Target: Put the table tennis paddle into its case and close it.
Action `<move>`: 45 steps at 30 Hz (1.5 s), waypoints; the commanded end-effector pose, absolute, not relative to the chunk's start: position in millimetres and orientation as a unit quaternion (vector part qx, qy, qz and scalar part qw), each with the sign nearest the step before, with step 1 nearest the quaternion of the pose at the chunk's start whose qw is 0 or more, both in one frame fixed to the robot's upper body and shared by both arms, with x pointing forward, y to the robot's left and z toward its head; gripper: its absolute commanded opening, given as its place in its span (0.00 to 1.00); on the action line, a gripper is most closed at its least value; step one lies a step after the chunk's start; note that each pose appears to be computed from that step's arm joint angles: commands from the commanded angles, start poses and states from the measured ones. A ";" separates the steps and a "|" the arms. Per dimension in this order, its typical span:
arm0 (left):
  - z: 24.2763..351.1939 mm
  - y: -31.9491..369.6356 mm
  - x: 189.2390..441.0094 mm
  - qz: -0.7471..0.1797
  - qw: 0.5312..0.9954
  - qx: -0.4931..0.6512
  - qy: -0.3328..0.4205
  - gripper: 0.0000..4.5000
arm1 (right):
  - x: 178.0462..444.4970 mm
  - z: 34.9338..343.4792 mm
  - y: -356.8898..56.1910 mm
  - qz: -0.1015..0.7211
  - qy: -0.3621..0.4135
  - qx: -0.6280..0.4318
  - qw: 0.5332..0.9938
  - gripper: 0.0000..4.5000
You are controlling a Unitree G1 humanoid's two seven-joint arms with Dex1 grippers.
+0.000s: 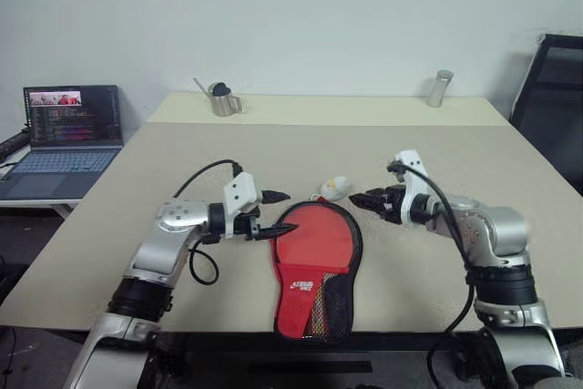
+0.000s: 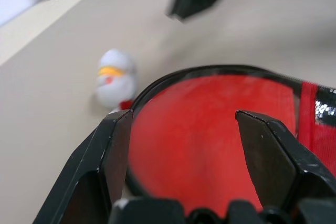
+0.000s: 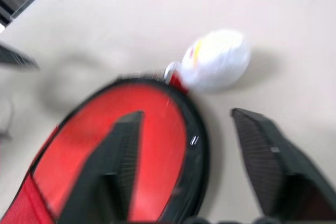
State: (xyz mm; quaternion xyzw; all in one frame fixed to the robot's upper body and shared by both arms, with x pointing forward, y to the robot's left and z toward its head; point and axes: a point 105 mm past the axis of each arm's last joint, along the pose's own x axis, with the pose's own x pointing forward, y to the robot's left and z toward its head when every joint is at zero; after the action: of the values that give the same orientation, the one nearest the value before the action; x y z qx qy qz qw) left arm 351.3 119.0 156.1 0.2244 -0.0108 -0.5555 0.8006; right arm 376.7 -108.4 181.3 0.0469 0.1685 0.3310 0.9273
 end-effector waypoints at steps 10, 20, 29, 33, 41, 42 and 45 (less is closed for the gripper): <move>123.8 84.6 359.1 -0.616 0.758 0.206 0.056 0.99 | 421.6 216.8 -95.6 0.332 0.111 0.022 0.937 1.00; 111.7 76.5 355.5 -0.630 0.746 0.207 0.061 0.99 | 445.8 189.1 -61.0 0.342 0.144 0.045 0.927 1.00; 111.5 75.9 353.0 -0.630 0.744 0.215 0.055 0.99 | 463.1 161.6 -55.8 0.296 0.144 0.009 0.944 1.00; 111.6 75.8 351.9 -0.630 0.744 0.218 0.053 0.99 | 460.6 146.7 -45.1 0.299 0.155 -0.009 0.942 1.00; 108.8 77.9 352.3 -0.625 0.745 0.224 0.055 1.00 | 459.5 142.5 -33.8 0.298 0.153 -0.012 0.942 0.81; 108.3 78.1 352.6 -0.625 0.745 0.226 0.055 1.00 | 459.1 142.3 -33.0 0.299 0.154 -0.010 0.942 0.73; 108.3 77.6 354.7 -0.622 0.746 0.230 0.054 1.00 | 458.3 140.7 -32.0 0.301 0.157 -0.004 0.941 0.48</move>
State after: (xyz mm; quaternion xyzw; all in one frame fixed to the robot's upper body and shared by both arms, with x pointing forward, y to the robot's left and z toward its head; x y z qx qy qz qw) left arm 353.3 80.1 101.7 0.2195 0.0700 -0.6215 0.7488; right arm 454.5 -37.3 122.8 -0.0091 0.1807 0.2956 0.9380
